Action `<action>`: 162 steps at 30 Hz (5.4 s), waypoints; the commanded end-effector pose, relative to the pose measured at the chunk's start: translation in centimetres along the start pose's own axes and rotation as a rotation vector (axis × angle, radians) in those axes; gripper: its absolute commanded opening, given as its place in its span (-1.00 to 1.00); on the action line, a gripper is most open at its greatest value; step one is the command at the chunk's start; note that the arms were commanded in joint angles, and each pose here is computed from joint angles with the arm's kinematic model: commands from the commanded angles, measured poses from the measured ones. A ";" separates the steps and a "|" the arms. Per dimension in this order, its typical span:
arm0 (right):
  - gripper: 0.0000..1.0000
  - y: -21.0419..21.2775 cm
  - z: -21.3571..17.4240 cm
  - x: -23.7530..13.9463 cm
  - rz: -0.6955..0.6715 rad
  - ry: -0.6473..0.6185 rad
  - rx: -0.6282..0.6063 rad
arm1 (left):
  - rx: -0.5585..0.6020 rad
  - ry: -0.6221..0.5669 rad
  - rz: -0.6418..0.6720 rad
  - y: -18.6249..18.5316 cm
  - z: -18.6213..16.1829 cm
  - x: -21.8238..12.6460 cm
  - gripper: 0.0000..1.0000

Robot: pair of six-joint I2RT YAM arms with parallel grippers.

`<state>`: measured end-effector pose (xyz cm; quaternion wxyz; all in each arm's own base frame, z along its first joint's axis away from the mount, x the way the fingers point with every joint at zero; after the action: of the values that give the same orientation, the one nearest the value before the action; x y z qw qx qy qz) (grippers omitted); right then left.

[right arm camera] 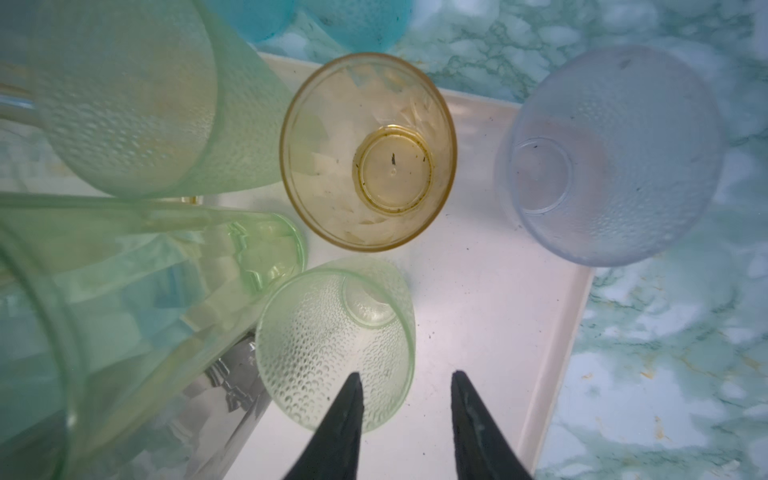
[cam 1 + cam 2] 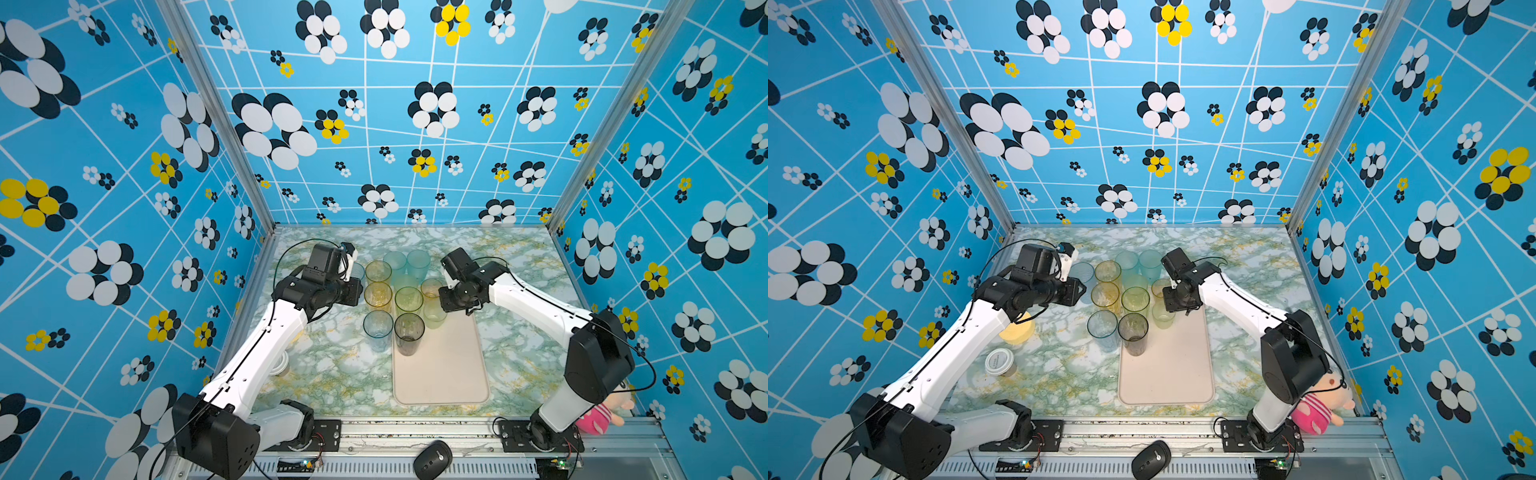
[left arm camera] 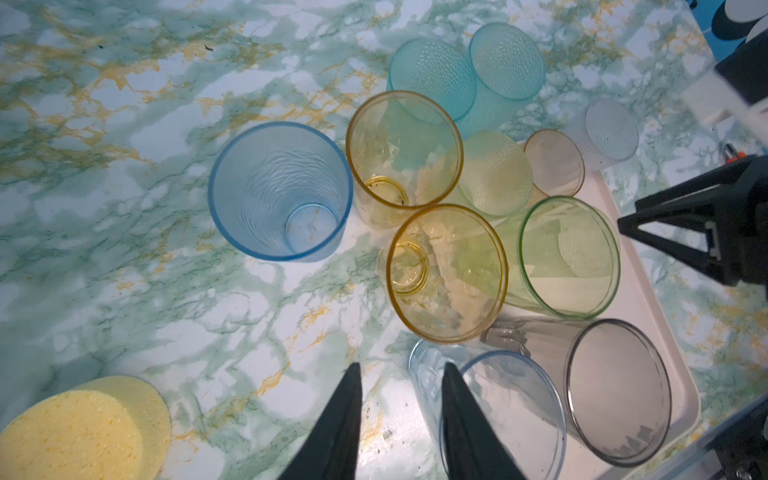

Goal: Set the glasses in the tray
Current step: 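Lower the pale green dotted glass onto the tray and open the right gripper, then reach the left gripper to the clear blue-rimmed glass while the right gripper rises, then close the left gripper on the clear blue-rimmed glass rim, then lift the clear blue-rimmed glass and carry it toward the tray edge nearest the robot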

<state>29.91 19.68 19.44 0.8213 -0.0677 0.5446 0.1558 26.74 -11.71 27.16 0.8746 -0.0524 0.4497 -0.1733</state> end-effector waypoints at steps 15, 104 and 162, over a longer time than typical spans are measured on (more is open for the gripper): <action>-0.18 -2.9 -4.4 -4.1 -0.016 -0.103 0.125 | 0.015 0.131 0.042 -0.9 -4.9 -1.6 -0.37; -0.18 -3.5 -6.5 -5.3 -0.008 -0.138 0.153 | 0.176 0.268 0.099 -2.0 -5.5 -2.4 -0.94; -0.17 -2.9 -3.6 -5.1 -0.037 -0.136 0.128 | 0.593 0.358 -0.069 -15.0 -11.3 -1.5 -0.94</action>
<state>25.72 14.94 22.03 0.8583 -0.0108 0.5008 0.1111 12.24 -24.03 25.59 0.7415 0.2207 0.5358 -0.3382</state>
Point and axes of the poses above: each gripper's point midway between its finger pads, its own x axis out along the fingers, its own y axis along the line the jaws close on, z = x × y, the point moved 7 cm from there along -x, back along the fingers, and after that the axes turned 5 degrees about -x, right-handed, at the moved point
